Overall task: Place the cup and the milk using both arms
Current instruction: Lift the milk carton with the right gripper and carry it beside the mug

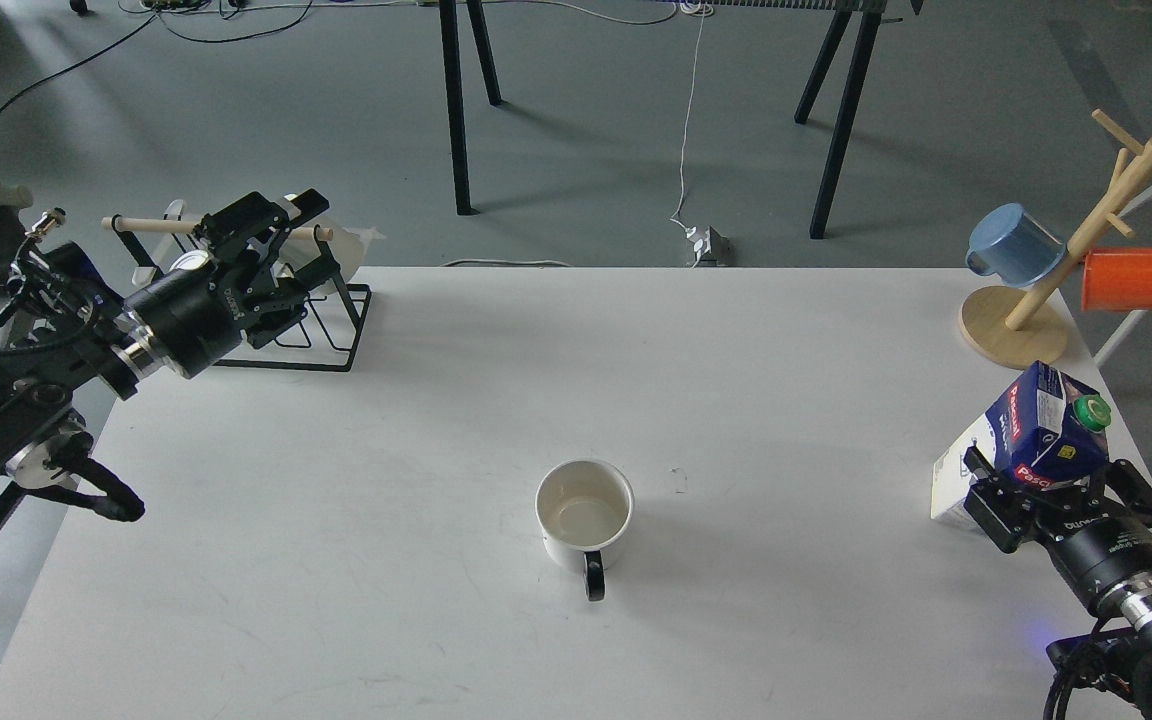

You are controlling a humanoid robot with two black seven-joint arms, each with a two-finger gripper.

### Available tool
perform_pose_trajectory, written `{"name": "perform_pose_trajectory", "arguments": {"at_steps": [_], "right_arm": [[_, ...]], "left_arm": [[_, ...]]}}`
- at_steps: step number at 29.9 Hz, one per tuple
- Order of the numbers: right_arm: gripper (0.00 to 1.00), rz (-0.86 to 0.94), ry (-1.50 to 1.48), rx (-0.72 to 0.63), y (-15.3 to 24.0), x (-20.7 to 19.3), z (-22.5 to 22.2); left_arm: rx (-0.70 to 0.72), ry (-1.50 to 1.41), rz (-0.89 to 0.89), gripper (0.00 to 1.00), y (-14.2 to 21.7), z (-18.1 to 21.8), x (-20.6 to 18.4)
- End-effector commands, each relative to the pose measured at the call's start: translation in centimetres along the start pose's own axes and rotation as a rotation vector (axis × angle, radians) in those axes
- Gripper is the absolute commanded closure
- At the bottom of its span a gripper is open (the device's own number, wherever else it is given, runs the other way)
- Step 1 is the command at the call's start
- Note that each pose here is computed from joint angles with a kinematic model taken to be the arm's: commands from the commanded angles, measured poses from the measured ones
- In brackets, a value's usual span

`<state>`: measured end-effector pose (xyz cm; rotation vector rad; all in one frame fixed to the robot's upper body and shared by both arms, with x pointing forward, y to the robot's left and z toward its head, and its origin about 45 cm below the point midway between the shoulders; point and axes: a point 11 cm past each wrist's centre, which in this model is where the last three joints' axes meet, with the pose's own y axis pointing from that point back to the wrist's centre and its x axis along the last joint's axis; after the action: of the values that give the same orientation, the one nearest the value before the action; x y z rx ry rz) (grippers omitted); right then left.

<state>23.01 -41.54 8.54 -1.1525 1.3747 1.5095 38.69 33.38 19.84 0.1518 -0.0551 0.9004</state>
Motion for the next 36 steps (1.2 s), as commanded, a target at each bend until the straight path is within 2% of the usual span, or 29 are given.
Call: {"name": "perform_pose_trajectory", "arguments": {"at_steps": [1,4,5,7,13,22,29,36], "right_arm": [[0.38,0.002,0.002,-0.003,-0.1,0.2,0.2],[0.67,0.002,0.026,-0.012,-0.1,0.2,0.3],[0.74,0.001,0.027,-0.014,-0.1,0.1,0.3],[0.77,0.001,0.026,-0.014,-0.1,0.2,0.4],[0.78,-0.015,0.024,-0.052,-0.3,-0.3,1.5],[0.78,-0.2,0.024,-0.264,-2.5,-6.0,8.9],[0.78,-0.217,-0.008,-0.418,-2.2,-3.5,17.9],[0.78,-0.178,-0.005,-0.486,-0.9,-1.0,21.7]], "left_arm": [[0.007,0.003,0.004,0.11,0.2,-0.3,0.0],[0.01,0.001,0.007,0.11,0.2,-0.4,0.1],[0.013,0.001,0.01,0.11,0.3,-0.5,0.2],[0.018,0.002,0.013,0.11,0.4,-0.6,0.3],[0.039,0.007,0.003,0.11,0.5,-1.3,-0.1],[0.055,0.006,-0.011,0.11,0.6,-1.8,-0.5],[0.051,0.011,-0.015,0.11,0.4,-1.9,-0.7],[0.054,0.009,-0.014,0.11,0.4,-1.9,-0.7]]}}
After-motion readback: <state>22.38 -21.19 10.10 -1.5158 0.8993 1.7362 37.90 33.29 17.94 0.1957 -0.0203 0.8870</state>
